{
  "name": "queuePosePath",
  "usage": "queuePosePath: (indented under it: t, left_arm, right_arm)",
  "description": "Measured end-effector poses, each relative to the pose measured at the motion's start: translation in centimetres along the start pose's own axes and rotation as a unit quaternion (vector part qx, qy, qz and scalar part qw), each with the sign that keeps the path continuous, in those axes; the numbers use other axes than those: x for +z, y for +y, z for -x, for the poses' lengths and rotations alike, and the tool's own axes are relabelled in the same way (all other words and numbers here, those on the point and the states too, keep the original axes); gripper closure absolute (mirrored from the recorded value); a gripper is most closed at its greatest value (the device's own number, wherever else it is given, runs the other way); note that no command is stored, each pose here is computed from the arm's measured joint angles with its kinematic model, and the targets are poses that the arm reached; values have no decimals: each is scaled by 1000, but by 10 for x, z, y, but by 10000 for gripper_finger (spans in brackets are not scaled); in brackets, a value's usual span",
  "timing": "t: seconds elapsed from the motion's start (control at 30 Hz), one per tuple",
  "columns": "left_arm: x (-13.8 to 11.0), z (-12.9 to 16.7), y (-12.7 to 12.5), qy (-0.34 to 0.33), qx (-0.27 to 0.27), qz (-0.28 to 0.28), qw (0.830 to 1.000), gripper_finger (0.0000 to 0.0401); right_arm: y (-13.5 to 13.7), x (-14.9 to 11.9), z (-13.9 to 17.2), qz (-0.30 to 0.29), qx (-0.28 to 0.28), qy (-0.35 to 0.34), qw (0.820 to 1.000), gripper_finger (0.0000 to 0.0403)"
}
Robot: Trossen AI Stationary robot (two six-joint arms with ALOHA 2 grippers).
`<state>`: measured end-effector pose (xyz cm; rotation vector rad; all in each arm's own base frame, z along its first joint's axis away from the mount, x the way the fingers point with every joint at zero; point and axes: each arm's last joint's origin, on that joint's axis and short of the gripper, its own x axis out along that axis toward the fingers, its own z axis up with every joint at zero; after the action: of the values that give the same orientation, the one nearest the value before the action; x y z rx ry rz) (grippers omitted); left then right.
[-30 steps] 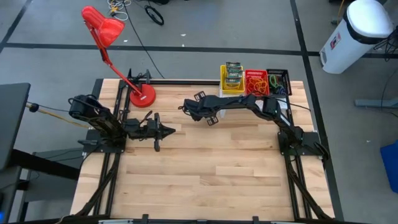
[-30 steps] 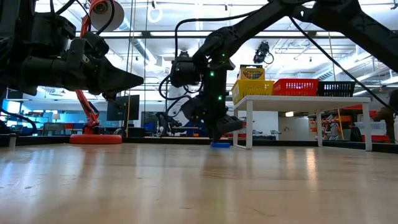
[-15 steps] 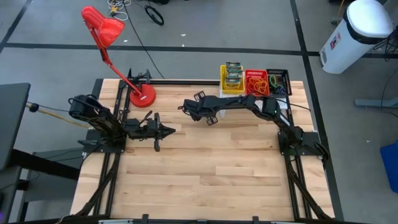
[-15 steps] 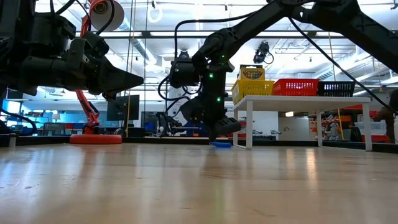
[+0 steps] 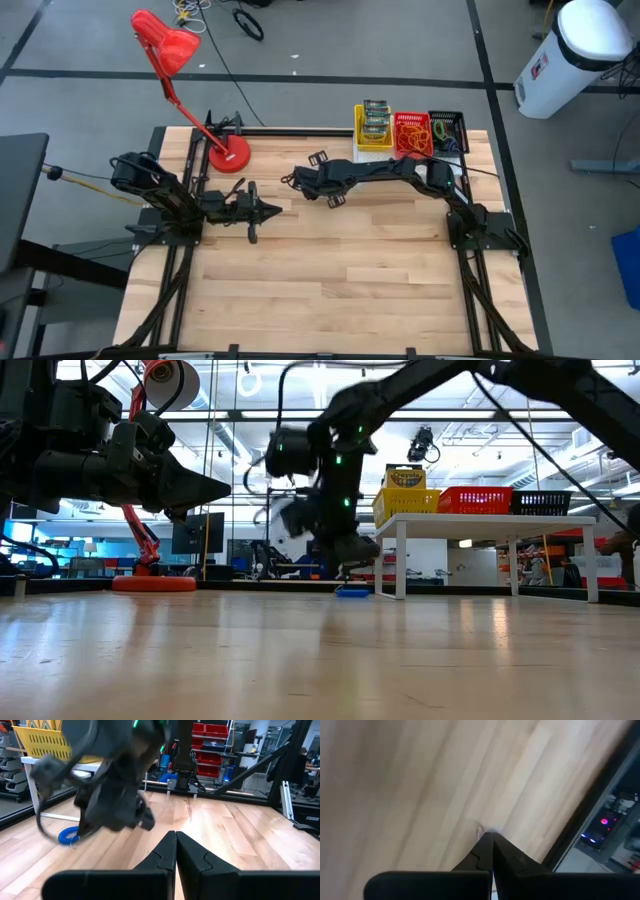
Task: Pick & Place Office Desk Supplies
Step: Put the blue spring keychain on the black basket
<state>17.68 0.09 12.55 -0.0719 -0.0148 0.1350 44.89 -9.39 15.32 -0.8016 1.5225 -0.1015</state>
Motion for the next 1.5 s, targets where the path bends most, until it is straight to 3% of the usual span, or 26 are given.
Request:
queuePosePath:
  t: [0.3,0.67,0.9,1.27,1.5]
  left_arm:
    - [0,0,0,0,0,2,1000,390]
    - [-1,0,0,6,1,-1,1000,390]
    - [-1,0,0,5,1,-5,1000,390]
    - [-1,0,0,7,1,-3,1000,390]
    - [-2,0,0,9,1,-4,1000,390]
  right_arm:
    - [-16,-7,51,-80,1,-83,993,395]
    - [-8,-10,-1,-56,36,-13,998,242]
    - [-12,-15,-15,-28,27,13,999,202]
    - [-10,-15,-35,5,44,14,999,253]
    - [-10,-13,-35,1,40,9,999,342]
